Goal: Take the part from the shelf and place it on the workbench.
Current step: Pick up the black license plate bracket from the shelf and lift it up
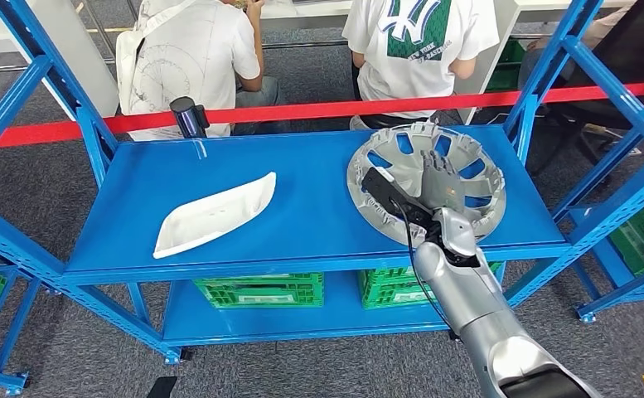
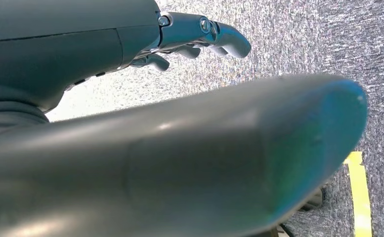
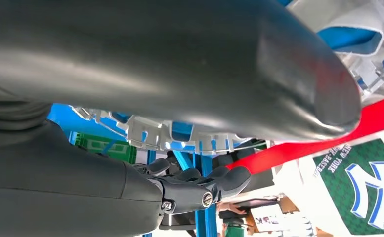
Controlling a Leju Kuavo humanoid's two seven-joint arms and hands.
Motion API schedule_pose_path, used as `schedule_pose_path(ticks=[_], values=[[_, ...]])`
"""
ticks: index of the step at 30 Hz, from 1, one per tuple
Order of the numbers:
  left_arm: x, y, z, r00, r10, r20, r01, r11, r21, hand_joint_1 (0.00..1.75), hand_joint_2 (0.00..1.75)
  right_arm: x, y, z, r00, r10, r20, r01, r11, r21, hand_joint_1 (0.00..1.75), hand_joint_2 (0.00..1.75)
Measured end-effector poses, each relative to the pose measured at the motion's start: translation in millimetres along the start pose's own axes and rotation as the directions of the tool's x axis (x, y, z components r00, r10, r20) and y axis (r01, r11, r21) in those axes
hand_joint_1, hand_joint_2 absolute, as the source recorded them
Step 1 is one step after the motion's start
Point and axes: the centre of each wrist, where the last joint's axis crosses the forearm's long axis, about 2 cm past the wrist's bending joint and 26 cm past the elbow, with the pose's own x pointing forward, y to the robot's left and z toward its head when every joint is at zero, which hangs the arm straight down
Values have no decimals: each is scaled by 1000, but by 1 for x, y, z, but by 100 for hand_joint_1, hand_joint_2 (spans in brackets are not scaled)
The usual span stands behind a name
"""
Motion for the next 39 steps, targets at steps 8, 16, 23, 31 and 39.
schedule_pose_path(ticks=[8, 16, 23, 31, 39], values=[[0, 0, 0, 1000, -7, -1, 7, 1000, 6, 0, 0, 12, 14, 2, 999, -40, -33, 43, 994, 101, 0, 0], [2, 0, 0, 1000, -12, -6, 13, 1000, 19, 0, 0, 15, 32, 10, 991, -66, -116, 88, 976, 197, 0, 175], [5, -1, 0, 1000, -19, -9, 19, 1000, 20, 0, 0, 14, 41, 14, 987, -73, -143, 107, 964, 245, 0, 175], [9, -3, -1, 1000, -26, -14, 26, 999, 19, 0, 0, 13, 42, 15, 982, -81, -171, 126, 954, 270, 0, 175], [10, -3, -1, 1000, -25, -11, 25, 999, 19, 0, 0, 13, 41, 14, 979, -101, -177, 147, 953, 267, 175, 175]])
